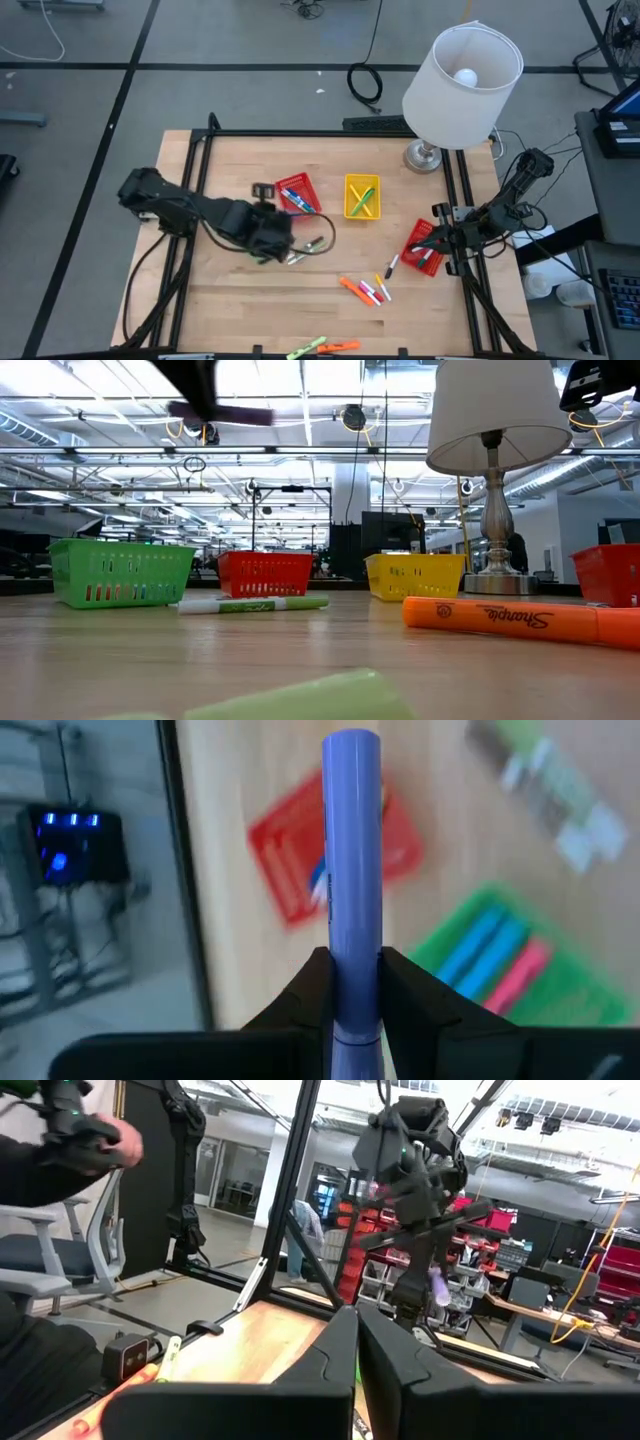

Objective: Pick & Place Markers
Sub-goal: Put the large purple highlighter pen into the green bin

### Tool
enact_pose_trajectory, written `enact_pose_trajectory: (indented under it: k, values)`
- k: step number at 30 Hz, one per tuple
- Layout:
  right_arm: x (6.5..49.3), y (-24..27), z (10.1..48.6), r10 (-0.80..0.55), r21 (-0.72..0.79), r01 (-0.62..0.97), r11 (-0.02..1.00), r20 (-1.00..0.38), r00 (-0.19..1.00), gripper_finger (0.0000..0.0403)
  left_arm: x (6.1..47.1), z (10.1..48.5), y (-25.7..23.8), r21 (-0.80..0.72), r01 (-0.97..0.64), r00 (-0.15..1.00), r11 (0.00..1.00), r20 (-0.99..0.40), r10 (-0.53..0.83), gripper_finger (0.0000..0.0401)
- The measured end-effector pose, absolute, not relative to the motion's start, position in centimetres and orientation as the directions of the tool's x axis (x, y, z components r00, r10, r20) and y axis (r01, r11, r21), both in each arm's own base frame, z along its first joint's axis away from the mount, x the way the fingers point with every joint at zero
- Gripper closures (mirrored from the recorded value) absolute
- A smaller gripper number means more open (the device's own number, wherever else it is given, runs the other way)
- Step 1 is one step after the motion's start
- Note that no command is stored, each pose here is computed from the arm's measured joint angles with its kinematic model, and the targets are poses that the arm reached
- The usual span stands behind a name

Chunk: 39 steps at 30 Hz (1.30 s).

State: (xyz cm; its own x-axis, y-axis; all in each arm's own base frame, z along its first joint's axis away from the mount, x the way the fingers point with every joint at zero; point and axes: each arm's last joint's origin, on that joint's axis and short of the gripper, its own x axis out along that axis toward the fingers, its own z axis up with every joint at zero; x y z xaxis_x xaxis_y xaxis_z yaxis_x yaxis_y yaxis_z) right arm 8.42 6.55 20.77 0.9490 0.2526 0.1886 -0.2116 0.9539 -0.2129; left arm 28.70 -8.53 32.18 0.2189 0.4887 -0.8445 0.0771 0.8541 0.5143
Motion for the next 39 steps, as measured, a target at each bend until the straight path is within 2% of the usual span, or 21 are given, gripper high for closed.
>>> enact_pose_trajectory:
  k: [2,8,13,17,20,26,30,39]
  values:
    - [8.4,6.6,20.8,0.253,-0.213,-0.212,0.954,0.188,0.949,0.0403,27.6,32.5,-8.1,0.530,0.113,0.150,0.841,-0.845,0.513,0.0342]
    - [8.4,6.5,20.8,0.253,-0.215,-0.211,0.954,0.189,0.949,0.0403,26.4,31.4,-8.0,0.457,0.250,0.086,0.854,-0.889,0.450,0.0342]
    - [8.4,6.6,20.7,0.254,-0.216,-0.213,0.953,0.182,0.950,0.0403,24.9,28.1,-7.5,0.372,0.330,-0.064,0.868,-0.908,0.413,0.0342]
    - [8.4,6.6,20.7,0.254,-0.220,-0.213,0.952,0.178,0.951,0.0403,23.4,24.7,-7.2,0.337,0.415,-0.195,0.845,-0.875,0.444,0.0342]
    - [8.4,6.6,20.7,0.254,-0.221,-0.213,0.952,0.178,0.951,0.0403,23.0,23.1,-7.1,0.326,0.447,-0.204,0.833,-0.870,0.450,0.0342]
    - [8.4,6.6,20.7,0.254,-0.218,-0.213,0.952,0.180,0.950,0.0403,23.2,21.3,-7.4,0.290,0.535,-0.148,0.794,-0.893,0.426,0.0342]
    - [8.4,6.6,20.7,0.254,-0.215,-0.214,0.953,0.180,0.950,0.0403,23.5,20.3,-7.6,0.241,0.546,-0.109,0.803,-0.929,0.353,0.0342]
    - [8.4,6.6,20.7,0.254,-0.215,-0.214,0.953,0.180,0.950,0.0403,23.1,19.6,-7.7,0.168,0.540,-0.154,0.825,-0.944,0.293,0.0342]
